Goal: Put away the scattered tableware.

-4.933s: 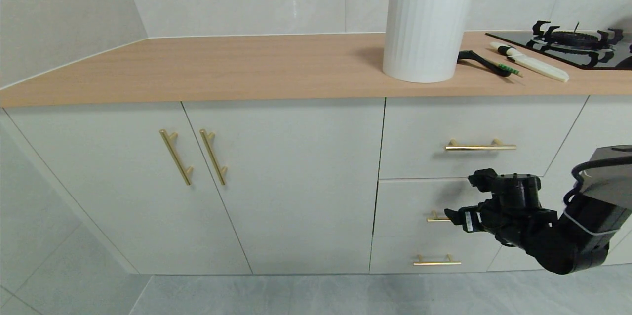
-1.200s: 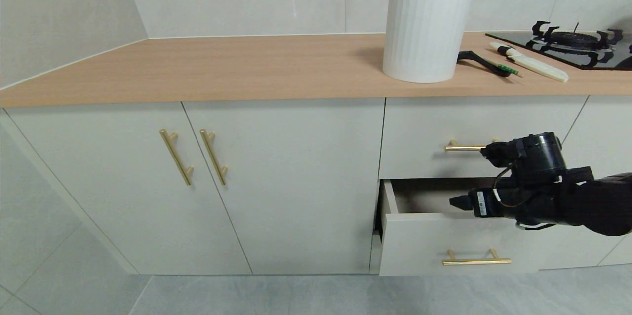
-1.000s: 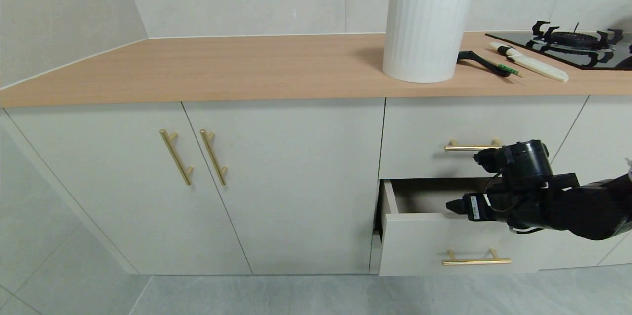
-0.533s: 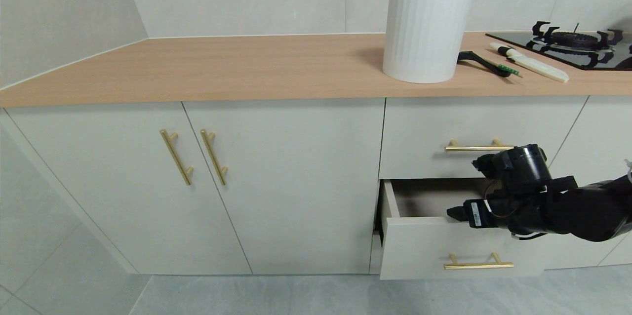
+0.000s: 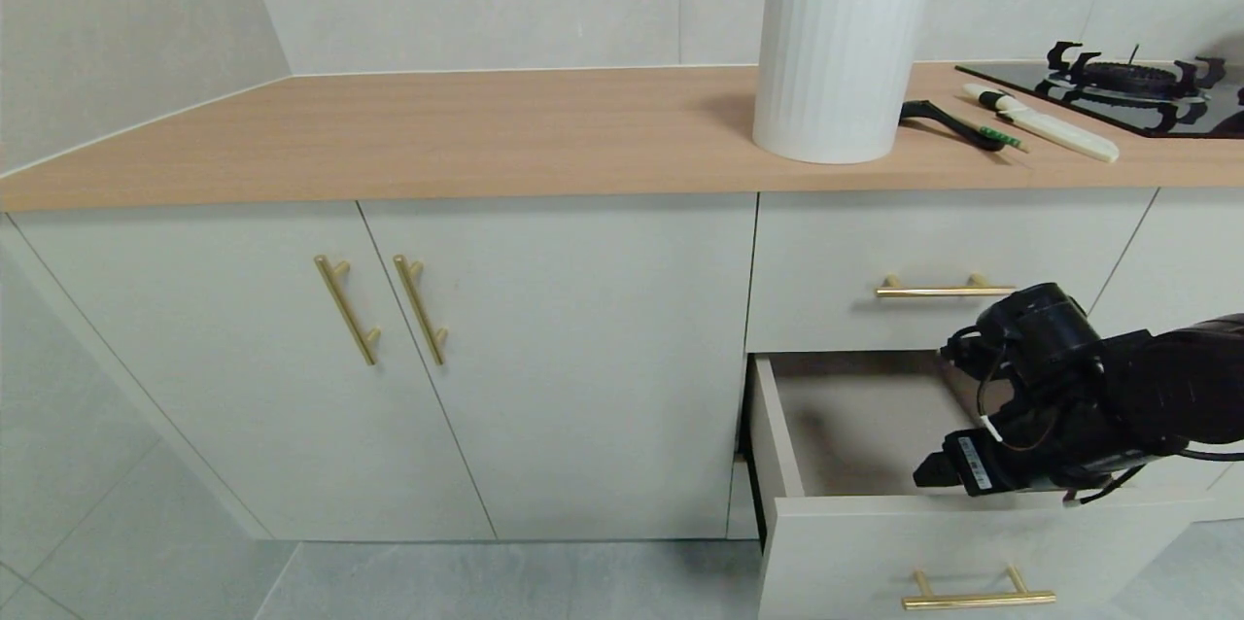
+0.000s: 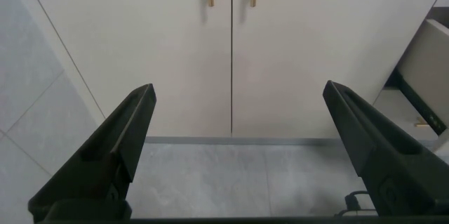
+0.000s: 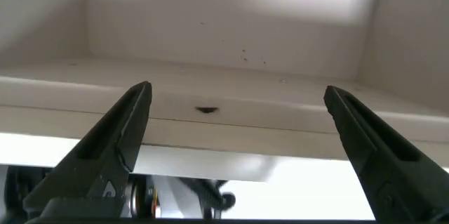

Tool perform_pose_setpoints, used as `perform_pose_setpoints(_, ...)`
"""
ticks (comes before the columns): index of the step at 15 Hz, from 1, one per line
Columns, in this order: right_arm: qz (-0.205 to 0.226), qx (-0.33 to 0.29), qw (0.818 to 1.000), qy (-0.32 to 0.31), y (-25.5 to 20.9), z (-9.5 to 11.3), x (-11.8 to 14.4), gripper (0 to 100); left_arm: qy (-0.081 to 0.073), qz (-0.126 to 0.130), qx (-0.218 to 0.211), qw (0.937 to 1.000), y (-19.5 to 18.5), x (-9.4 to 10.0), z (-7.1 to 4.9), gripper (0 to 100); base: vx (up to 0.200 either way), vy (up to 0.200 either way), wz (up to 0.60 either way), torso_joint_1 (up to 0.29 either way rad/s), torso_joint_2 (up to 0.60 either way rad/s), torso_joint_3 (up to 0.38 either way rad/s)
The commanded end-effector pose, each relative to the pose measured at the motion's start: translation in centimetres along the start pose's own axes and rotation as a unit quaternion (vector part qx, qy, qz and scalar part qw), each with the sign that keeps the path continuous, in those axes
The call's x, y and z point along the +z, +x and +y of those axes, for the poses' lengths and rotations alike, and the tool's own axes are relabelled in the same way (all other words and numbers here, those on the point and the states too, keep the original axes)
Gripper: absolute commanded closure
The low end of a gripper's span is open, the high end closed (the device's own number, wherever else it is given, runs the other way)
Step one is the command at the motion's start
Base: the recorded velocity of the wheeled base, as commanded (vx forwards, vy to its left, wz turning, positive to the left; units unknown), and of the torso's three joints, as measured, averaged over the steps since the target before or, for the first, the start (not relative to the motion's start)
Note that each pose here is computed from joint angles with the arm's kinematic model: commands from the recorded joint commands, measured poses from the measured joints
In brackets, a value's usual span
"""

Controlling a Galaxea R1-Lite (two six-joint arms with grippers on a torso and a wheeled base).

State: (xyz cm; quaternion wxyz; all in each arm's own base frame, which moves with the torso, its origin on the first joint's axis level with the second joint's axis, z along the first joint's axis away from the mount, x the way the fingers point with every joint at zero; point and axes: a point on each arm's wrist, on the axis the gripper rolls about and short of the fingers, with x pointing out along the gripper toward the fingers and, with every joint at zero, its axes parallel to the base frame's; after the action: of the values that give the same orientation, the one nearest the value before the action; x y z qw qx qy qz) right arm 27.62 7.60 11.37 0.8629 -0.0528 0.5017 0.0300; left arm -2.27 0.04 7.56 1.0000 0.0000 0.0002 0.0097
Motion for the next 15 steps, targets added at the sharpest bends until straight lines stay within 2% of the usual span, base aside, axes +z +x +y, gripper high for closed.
perform_pose_setpoints(1,0.003,0.007,1.0,-0.013,-1.2,0.6,-0.3,0,0.0,0.001,0.0,1.0,0.0,0.0,0.0,0,0.0,0.0,0.0,0.0,0.0,0.0)
perform_pose_setpoints(4,0.075,0.006,0.996,-0.044,-1.9,1.5,-1.7,0,0.0,0.001,0.0,1.0,0.0,0.0,0.0,0,0.0,0.0,0.0,0.0,0.0,0.0)
perform_pose_setpoints(7,0.104,0.007,0.993,-0.064,-2.0,2.1,-2.5,0,0.0,0.001,0.0,1.0,0.0,0.0,0.0,0,0.0,0.0,0.0,0.0,0.0,0.0)
perform_pose_setpoints(11,0.173,0.001,0.981,-0.093,-2.6,2.7,-4.1,0,0.0,0.001,0.0,1.0,0.0,0.0,0.0,0,0.0,0.0,0.0,0.0,0.0,0.0)
perform_pose_setpoints(15,0.208,-0.001,0.971,-0.115,-2.4,3.3,-4.9,0,0.0,0.001,0.0,1.0,0.0,0.0,0.0,0,0.0,0.0,0.0,0.0,0.0,0.0)
